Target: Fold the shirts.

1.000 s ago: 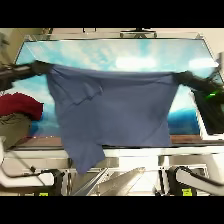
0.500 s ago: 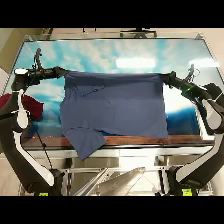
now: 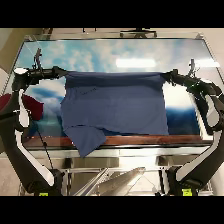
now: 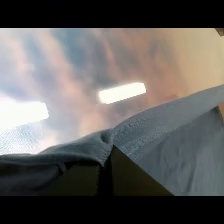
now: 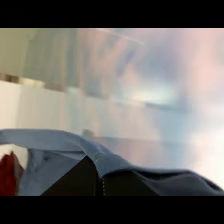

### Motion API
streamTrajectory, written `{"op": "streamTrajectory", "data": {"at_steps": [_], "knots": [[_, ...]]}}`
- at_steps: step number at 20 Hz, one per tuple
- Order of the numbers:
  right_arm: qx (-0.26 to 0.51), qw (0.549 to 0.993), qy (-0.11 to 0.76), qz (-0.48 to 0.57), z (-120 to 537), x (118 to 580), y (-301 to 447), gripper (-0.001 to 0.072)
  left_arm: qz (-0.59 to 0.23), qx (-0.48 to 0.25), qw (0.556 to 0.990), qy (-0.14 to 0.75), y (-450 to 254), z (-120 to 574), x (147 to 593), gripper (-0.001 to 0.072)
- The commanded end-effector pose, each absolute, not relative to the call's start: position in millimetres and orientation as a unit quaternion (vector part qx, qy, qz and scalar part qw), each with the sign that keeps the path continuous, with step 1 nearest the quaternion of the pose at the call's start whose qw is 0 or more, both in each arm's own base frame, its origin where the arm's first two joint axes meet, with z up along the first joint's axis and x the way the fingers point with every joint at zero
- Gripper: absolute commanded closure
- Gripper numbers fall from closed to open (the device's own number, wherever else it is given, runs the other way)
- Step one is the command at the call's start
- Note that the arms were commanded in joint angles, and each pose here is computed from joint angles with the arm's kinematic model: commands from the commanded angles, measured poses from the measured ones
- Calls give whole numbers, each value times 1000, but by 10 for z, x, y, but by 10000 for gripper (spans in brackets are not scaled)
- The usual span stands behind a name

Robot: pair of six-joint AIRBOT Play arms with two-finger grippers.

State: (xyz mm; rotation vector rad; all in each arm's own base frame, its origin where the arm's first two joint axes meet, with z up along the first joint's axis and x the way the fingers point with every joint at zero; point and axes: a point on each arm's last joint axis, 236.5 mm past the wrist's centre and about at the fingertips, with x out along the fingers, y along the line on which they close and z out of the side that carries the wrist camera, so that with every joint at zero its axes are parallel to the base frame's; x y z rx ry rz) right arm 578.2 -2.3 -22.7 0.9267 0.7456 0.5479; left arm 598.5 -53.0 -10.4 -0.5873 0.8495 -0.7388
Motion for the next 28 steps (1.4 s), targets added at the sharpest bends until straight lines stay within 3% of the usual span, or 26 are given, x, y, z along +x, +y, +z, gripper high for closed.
{"op": "streamTrajectory", "data": {"at_steps": [1, 7, 24, 25, 26, 27, 28], "knots": [[381, 794, 404, 248, -503, 5601, -41, 702, -357, -267, 778, 443, -549, -306, 5739, 697], [342, 806, 427, 227, -693, 5559, -146, 701, -310, -210, 751, 544, -409, -748, 5438, 697], [331, 820, 422, 199, -833, 5694, -137, 698, -296, -202, 770, 528, -529, -776, 5602, 696], [331, 820, 422, 200, -835, 5690, -135, 653, -297, -201, 769, 529, -533, -779, 5598, 686], [332, 820, 422, 199, -829, 5690, -154, 460, -296, -202, 770, 529, -507, -765, 5599, 531], [338, 817, 423, 199, -807, 5673, -166, 417, -292, -205, 772, 526, -443, -728, 5616, 372], [344, 812, 429, 196, -791, 5632, -215, 417, -290, -210, 772, 525, -386, -665, 5625, 370]]}}
